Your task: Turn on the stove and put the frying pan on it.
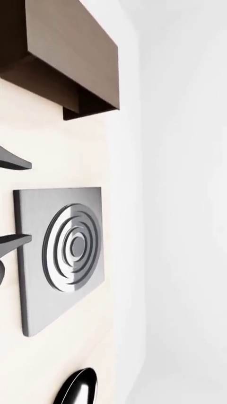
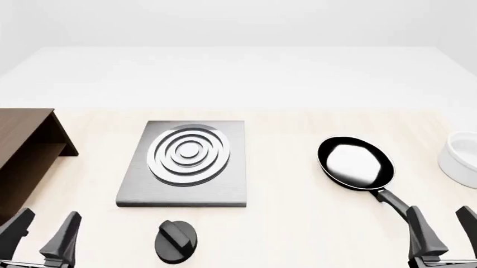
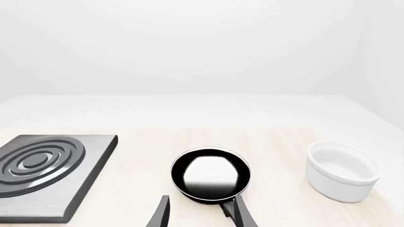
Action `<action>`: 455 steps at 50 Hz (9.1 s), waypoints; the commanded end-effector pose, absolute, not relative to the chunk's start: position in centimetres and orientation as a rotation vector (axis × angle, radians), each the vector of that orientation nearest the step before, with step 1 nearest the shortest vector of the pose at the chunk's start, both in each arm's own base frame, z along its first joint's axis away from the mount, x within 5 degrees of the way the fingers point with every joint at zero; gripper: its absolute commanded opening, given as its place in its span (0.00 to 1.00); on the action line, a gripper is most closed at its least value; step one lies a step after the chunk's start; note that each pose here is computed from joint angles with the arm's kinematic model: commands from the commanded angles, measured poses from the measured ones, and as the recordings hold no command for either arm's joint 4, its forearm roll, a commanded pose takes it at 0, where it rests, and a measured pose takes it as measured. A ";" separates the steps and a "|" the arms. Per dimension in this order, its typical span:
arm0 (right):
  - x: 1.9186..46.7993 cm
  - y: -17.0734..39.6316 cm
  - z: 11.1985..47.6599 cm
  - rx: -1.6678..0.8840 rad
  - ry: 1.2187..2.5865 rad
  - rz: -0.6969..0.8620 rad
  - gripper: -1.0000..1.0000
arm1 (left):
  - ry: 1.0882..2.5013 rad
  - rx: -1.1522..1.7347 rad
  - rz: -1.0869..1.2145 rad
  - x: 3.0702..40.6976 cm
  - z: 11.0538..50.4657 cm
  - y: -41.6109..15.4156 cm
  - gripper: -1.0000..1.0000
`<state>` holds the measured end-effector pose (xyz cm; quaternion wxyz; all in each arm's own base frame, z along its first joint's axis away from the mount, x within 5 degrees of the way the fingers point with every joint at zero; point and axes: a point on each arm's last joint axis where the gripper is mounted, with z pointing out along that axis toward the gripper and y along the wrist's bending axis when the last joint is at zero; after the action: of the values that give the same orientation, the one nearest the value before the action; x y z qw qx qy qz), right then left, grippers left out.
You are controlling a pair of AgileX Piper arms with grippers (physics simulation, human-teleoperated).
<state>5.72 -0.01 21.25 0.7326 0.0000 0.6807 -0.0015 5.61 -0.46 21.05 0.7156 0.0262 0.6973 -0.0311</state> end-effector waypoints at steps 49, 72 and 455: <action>10.7 0.0 24.9 -0.057 1.682 -0.056 1.00 | 1.526 0.055 -0.051 5.6 21.0 -0.4 1.00; 11.2 -0.2 25.0 -0.084 1.708 -0.101 1.00 | 1.528 0.052 -0.053 5.6 21.0 -0.4 1.00; 21.3 -2.9 12.2 -0.192 1.949 -0.308 0.00 | 1.520 0.043 -0.041 5.6 21.1 -0.3 1.00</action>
<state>21.56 -3.60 10.37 0.5268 -0.0766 0.8352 -0.1378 5.62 -0.30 21.08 0.7245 0.0190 0.6888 -0.0186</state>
